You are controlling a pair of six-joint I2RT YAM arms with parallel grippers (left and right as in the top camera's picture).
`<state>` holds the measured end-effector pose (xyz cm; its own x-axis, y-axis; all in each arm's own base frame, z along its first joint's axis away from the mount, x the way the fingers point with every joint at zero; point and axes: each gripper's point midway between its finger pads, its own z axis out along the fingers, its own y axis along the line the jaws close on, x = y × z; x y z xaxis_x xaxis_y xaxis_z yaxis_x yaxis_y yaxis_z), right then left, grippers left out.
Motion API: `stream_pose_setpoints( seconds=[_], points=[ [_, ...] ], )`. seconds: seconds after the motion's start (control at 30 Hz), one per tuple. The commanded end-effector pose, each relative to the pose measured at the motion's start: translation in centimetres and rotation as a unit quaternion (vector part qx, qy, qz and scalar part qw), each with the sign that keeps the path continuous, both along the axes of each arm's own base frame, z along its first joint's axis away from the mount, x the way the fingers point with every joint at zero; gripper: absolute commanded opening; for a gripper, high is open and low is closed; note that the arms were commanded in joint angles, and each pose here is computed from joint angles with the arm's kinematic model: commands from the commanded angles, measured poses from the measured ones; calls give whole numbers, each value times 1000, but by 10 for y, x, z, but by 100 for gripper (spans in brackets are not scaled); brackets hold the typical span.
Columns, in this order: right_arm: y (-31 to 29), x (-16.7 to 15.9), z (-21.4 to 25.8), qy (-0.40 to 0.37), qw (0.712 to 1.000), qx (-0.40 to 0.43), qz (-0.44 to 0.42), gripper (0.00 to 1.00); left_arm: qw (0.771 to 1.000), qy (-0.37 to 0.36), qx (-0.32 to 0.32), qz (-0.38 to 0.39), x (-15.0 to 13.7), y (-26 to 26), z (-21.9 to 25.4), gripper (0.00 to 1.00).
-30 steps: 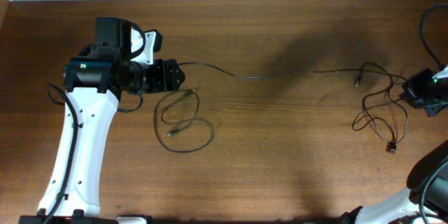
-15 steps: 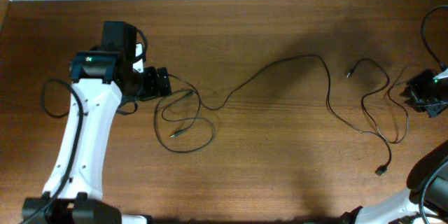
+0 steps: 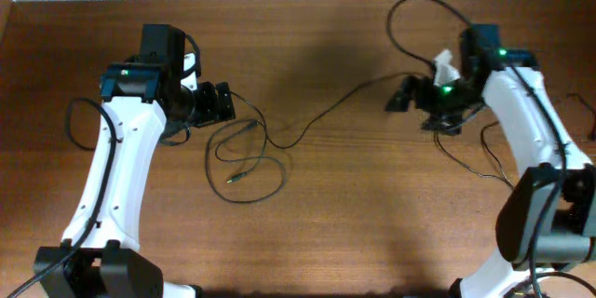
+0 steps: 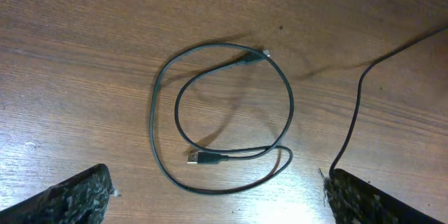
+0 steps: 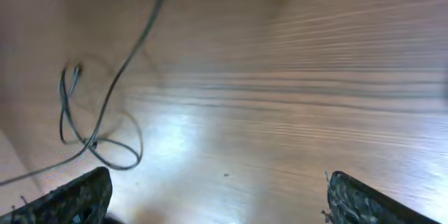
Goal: Untangle cables
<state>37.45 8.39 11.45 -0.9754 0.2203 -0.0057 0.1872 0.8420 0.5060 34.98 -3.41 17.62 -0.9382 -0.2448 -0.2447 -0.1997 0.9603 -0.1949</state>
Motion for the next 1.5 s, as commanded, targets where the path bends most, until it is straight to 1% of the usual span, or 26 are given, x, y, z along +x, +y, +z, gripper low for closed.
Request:
stream_pose_setpoints(
  seconds=[0.0, 0.07, 0.1, 0.13, 0.17, 0.23, 0.27, 0.33, 0.43, 0.47, 0.5, 0.53, 0.6, 0.63, 0.7, 0.8, 0.97, 1.03, 1.1, 1.17, 1.2, 1.27, 1.33, 1.37, 1.4, 1.47],
  points=[
    [24, -4, 1, -8, 999, 4, 36, 99, 1000, 0, -3, -10, 1, 0, -1, 99],
    [39, -5, 3, -14, 998, 18, 51, 99, 1000, -2, -2, -27, 1, -1, -1, 99],
    [47, -5, 8, -19, 997, 41, 58, 99, 1000, -3, -1, -28, 1, -1, -1, 100],
    [60, -5, 16, -24, 994, 78, 67, 99, 999, -8, -11, -48, 2, -7, 0, 99],
    [72, -7, 26, -26, 990, 121, 75, 99, 997, -15, -36, -73, 3, -17, 3, 99],
    [104, -12, 58, -35, 965, 237, 103, 99, 993, -26, -80, -87, 5, -33, 9, 99],
    [114, -16, 71, -37, 953, 277, 116, 99, 991, -30, -92, -94, 6, -37, 11, 99],
    [131, -23, 85, -30, 938, 320, 132, 99, 983, -45, -121, -131, 7, -50, 17, 99],
    [160, -26, 90, 37, 938, 332, 94, 99, 979, -69, -126, -144, 15, -54, 22, 99],
    [169, -27, 92, 59, 937, 336, 80, 94, 979, -74, -125, -145, 17, -55, 23, 99],
    [178, -28, 95, 78, 935, 339, 68, 87, 978, -78, -125, -147, 19, -55, 23, 99],
    [186, -29, 96, 100, 933, 341, 55, 83, 978, -84, -124, -148, 22, -56, 24, 99],
    [200, -38, 98, 179, 924, 338, 8, 74, 976, -95, -123, -150, 26, -56, 27, 99],
    [208, -41, 99, 202, 920, 337, -6, 73, 975, -103, -122, -153, 29, -58, 28, 99],
    [221, -39, 105, 196, 918, 344, -2, 72, 974, -110, -120, -159, 31, -62, 29, 99],
    [241, -41, 114, 207, 912, 354, -5, 72, 973, -120, -98, -170, 35, -69, 29, 99],
    [252, -38, 116, 228, 908, 350, -38, 72, 977, -120, -36, -171, 37, -69, 23, 100],
    [252, -36, 114, 222, 910, 346, -44, 72, 982, -118, -4, -150, 40, -56, 20, 99],
    [250, -30, 109, 162, 927, 339, -19, 64, 986, -115, 25, -120, 43, -43, 19, 98],
    [246, -23, 105, 101, 938, 331, 12, 51, 989, -108, 58, -82, 44, -28, 15, 98],
    [240, -18, 104, 53, 942, 328, 45, 44, 989, -103, 79, -69, 43, -20, 10, 98],
    [233, -18, 100, -4, 944, 316, 96, 44, 989, -96, 92, -65, 43, -15, -1, 95],
    [224, -29, 87, -41, 943, 291, 155, 45, 991, -74, -3, -116, 34, -51, -16, 90],
    [217, -36, 80, -52, 941, 279, 183, 55, 988, -61, -43, -137, 30, -66, -22, 89],
    [206, -43, 73, -66, 938, 265, 215, 65, 986, -48, -66, -143, 29, -74, -30, 89],
    [186, -48, 61, -68, 941, 238, 233, 82, 976, -36, -142, -164, 27, -101, -32, 90]
  ],
)
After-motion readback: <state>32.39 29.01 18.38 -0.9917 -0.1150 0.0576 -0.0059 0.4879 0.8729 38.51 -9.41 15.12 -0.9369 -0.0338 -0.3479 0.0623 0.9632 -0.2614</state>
